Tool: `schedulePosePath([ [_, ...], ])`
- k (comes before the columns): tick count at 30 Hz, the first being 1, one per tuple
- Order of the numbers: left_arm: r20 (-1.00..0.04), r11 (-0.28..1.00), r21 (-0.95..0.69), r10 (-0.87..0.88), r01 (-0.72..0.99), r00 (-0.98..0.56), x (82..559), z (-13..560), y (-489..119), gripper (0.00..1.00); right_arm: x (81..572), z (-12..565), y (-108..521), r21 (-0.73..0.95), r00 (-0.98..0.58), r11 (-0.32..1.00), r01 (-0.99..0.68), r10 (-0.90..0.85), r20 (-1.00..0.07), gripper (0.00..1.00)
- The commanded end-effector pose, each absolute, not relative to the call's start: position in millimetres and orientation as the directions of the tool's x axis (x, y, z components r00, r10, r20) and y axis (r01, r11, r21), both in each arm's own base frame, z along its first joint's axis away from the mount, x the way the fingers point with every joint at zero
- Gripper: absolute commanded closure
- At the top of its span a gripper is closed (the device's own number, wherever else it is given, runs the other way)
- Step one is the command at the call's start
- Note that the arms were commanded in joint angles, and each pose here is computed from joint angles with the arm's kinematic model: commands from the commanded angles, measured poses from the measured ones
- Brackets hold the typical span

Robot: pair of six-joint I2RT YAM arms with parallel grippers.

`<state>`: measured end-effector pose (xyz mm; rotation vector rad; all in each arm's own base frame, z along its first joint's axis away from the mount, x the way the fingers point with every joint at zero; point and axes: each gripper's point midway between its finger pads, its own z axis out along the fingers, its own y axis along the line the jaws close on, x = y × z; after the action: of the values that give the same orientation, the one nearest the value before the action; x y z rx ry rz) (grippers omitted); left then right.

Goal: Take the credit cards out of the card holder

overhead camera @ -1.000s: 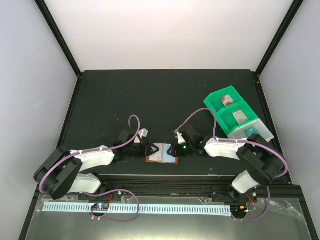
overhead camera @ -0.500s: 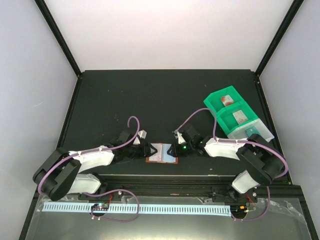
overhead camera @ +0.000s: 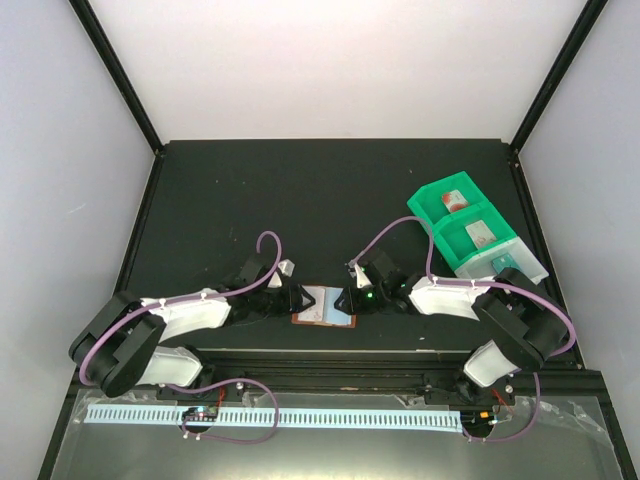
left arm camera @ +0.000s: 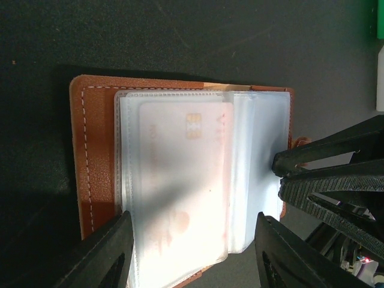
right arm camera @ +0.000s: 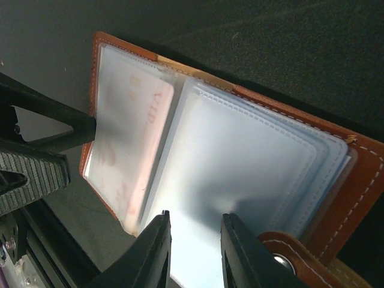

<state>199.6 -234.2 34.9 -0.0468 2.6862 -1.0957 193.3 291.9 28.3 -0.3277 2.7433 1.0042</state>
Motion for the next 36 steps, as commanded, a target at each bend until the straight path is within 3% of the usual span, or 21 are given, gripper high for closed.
schedulePosePath([
  [1, -0.197, 0.74, -0.671, -0.116, 0.047, -0.973, 200, 33, -233, 0.42, 191, 21, 288, 0.598, -0.956, 0.754, -0.273, -0.141, -0.259, 0.74],
  [18, -0.113, 0.604, -0.797, -0.151, -0.001, -0.982, 195, 50, -258, 0.4, 190, 22, 287, 0.602, -0.955, 0.75, -0.273, -0.136, -0.264, 0.74],
  [36, -0.117, 0.418, -0.908, -0.173, 0.035, -0.978, 191, 103, -280, 0.39, 189, 22, 284, 0.606, -0.95, 0.745, -0.279, -0.124, -0.285, 0.75],
])
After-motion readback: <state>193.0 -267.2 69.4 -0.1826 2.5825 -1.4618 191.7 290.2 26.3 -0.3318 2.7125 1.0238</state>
